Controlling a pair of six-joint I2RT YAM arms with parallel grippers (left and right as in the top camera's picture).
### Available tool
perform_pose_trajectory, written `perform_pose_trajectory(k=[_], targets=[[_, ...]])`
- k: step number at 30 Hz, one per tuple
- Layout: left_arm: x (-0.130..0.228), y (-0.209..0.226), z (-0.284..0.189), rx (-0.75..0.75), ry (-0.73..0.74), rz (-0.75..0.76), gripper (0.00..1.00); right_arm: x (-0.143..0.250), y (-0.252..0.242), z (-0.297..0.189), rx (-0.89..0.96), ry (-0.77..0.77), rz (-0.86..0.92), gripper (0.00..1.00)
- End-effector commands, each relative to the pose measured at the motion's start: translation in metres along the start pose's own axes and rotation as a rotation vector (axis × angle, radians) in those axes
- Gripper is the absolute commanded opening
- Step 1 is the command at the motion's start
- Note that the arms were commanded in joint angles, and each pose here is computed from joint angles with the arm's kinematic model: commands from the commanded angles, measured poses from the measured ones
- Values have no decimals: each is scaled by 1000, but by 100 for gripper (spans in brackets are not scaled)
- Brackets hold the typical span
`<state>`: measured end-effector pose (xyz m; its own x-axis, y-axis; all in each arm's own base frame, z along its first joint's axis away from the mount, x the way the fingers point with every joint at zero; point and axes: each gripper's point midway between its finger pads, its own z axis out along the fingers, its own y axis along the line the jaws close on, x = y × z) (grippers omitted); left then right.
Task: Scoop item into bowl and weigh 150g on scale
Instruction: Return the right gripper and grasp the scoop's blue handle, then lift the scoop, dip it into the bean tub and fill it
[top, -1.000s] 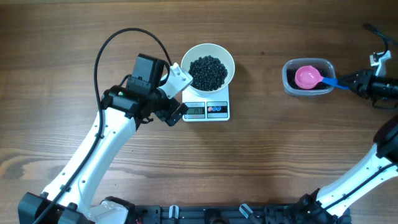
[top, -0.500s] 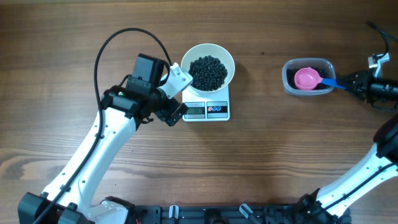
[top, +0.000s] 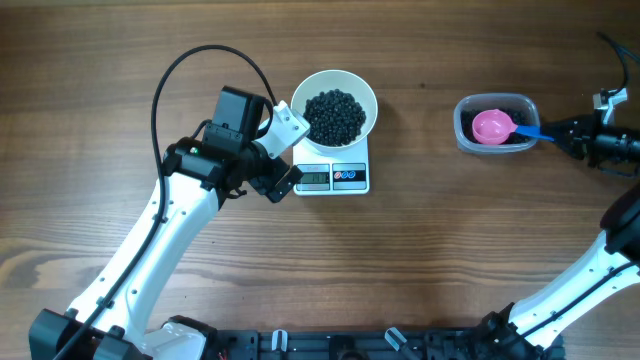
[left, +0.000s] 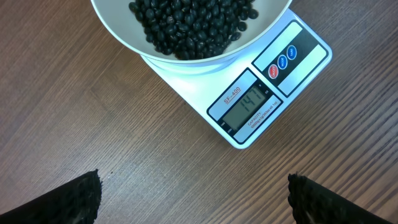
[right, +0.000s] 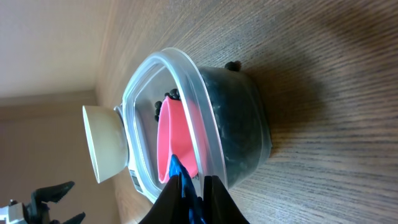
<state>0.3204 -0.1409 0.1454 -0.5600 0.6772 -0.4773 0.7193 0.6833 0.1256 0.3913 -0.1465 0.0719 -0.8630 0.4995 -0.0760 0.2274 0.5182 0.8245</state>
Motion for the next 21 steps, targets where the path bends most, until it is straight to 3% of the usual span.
perform_pose_trajectory(k=[1,11,21], targets=[[0,-1,-2,10,-10,16,100,7,-1,6,-16,28,40,4],[0,-1,-2,10,-10,16,100,-6,61,-32,32,-44,-102,4],[0,-1,-2,10,-10,16,100,-9,156,-78,451,-187,-277,4]])
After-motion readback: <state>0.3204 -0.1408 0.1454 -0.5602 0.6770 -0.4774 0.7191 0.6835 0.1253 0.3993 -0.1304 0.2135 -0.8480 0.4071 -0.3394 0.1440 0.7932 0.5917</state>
